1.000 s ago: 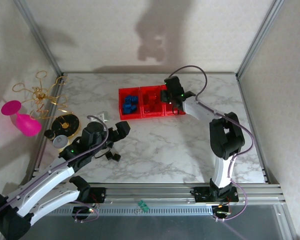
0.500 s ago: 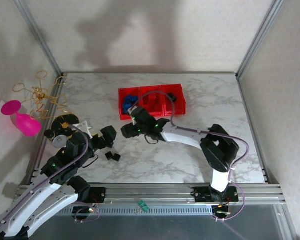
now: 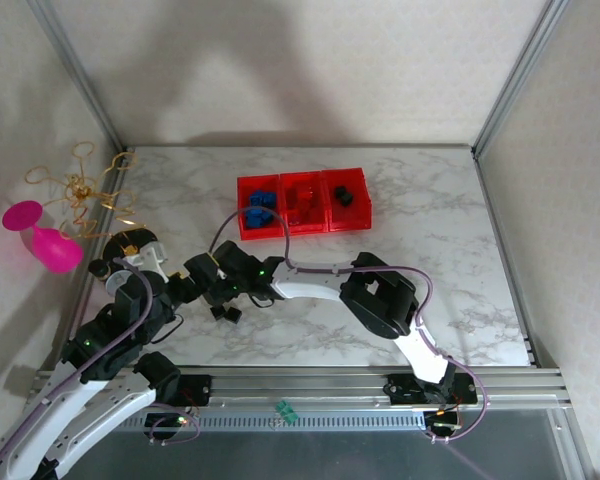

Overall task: Sort the legos into containers by color
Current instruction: Pick up the lego from the middle-left of the table.

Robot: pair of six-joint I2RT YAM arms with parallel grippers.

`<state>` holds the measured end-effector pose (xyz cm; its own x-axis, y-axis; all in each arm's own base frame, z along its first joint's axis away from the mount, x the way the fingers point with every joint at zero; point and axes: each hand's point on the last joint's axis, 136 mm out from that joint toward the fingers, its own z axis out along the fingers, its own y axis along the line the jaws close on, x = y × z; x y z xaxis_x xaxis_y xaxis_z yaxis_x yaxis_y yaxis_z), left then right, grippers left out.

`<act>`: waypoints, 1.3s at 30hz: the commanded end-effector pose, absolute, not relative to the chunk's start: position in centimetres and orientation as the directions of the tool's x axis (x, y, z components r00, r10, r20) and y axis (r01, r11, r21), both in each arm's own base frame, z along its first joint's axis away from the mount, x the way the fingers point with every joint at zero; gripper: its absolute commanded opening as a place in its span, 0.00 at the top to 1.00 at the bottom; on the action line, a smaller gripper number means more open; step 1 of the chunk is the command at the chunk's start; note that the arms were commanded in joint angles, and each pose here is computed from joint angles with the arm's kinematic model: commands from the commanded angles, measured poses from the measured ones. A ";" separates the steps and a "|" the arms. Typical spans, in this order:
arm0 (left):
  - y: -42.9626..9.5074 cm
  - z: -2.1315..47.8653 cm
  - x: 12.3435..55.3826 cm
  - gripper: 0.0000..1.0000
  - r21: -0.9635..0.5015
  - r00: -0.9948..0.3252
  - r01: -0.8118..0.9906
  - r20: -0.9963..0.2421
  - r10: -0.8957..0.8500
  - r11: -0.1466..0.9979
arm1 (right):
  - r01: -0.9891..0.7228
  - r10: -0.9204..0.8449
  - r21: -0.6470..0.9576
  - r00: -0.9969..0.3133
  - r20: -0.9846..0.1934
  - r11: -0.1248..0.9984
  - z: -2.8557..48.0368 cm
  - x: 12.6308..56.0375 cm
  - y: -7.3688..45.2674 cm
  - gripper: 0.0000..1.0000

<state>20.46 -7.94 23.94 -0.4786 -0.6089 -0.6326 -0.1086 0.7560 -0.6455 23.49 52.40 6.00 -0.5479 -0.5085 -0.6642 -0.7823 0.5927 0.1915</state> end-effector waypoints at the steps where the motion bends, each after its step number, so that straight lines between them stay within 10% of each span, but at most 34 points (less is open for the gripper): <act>1: -6.8 24.5 20.1 0.00 -0.646 -0.442 -0.137 -0.638 -0.630 0.751 | -0.801 -0.575 0.088 -0.497 -0.650 0.592 4.6 23.7 52.7 0.22; 28: -7.0 24.8 20.4 0.00 -0.654 -0.433 -0.118 -0.643 -0.631 0.747 | -0.746 -0.526 0.073 -0.531 -0.665 0.661 6.6 25.4 51.1 0.68; 39: -10.8 25.1 22.3 0.00 -0.677 -0.499 -0.011 -0.634 -0.590 0.736 | -0.454 -0.237 0.129 -0.662 -0.711 0.882 12.8 32.1 38.7 0.68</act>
